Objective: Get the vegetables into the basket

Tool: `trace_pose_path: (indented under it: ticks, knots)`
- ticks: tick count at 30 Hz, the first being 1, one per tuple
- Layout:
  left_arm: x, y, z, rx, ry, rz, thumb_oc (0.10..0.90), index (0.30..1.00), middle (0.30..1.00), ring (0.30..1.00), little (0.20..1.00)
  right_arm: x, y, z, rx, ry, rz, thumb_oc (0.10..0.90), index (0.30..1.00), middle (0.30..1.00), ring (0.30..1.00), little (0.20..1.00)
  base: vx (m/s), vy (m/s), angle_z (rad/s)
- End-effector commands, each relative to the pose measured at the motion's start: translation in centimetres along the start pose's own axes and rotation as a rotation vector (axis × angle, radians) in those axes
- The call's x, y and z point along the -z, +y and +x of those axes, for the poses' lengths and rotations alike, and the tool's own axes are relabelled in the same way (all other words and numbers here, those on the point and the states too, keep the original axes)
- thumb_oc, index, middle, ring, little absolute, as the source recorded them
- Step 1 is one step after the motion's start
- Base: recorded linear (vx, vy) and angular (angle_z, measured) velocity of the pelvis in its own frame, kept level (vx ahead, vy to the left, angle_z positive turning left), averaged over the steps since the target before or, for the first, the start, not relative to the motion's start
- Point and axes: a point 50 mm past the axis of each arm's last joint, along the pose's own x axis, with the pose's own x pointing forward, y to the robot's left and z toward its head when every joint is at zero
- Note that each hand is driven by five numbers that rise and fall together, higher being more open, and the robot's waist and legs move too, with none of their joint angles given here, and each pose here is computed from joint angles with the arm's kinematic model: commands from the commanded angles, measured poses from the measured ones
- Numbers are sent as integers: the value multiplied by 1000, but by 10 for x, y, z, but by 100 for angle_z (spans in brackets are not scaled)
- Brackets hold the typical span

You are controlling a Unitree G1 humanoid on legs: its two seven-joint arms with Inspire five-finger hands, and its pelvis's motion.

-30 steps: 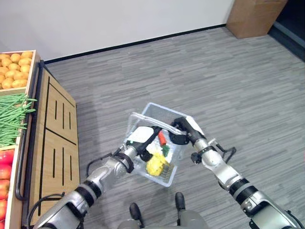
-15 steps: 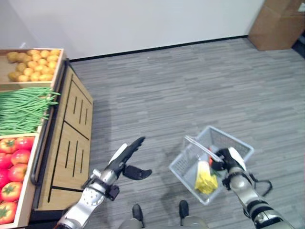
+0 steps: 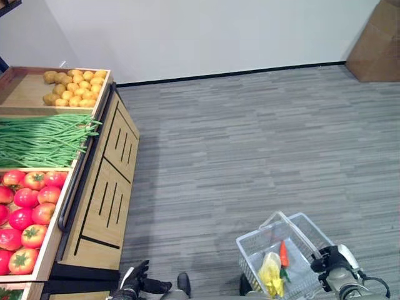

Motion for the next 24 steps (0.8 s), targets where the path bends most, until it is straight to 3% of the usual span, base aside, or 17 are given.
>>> trace_pose_path:
  ticks: [1, 9, 18, 21, 24]
  knots:
    - [-7, 21, 4, -103, 2, 32, 900, 1000, 1000, 1000, 1000, -18, -57, 11, 202, -47, 60, 900, 1000, 1000, 1000, 1000, 0, 0, 0]
    - [23, 14, -2, -105, 132, 42, 900, 1000, 1000, 1000, 1000, 6, -52, 8, 191, 35, 114, 900, 1000, 1000, 1000, 1000, 1, -4, 0]
    - [37, 13, -5, -104, 210, 17, 900, 1000, 1000, 1000, 1000, 52, -13, -5, 20, 178, 62, 900, 1000, 1000, 1000, 1000, 3, -4, 0]
    - [40, 13, -6, -111, 225, -2, 900, 1000, 1000, 1000, 1000, 56, 2, -10, -25, 189, 83, 900, 1000, 1000, 1000, 1000, 0, 0, 0]
    - [49, 12, -9, -115, 261, -10, 900, 1000, 1000, 1000, 1000, 63, 45, -25, -191, 180, 29, 900, 1000, 1000, 1000, 1000, 0, 0, 0]
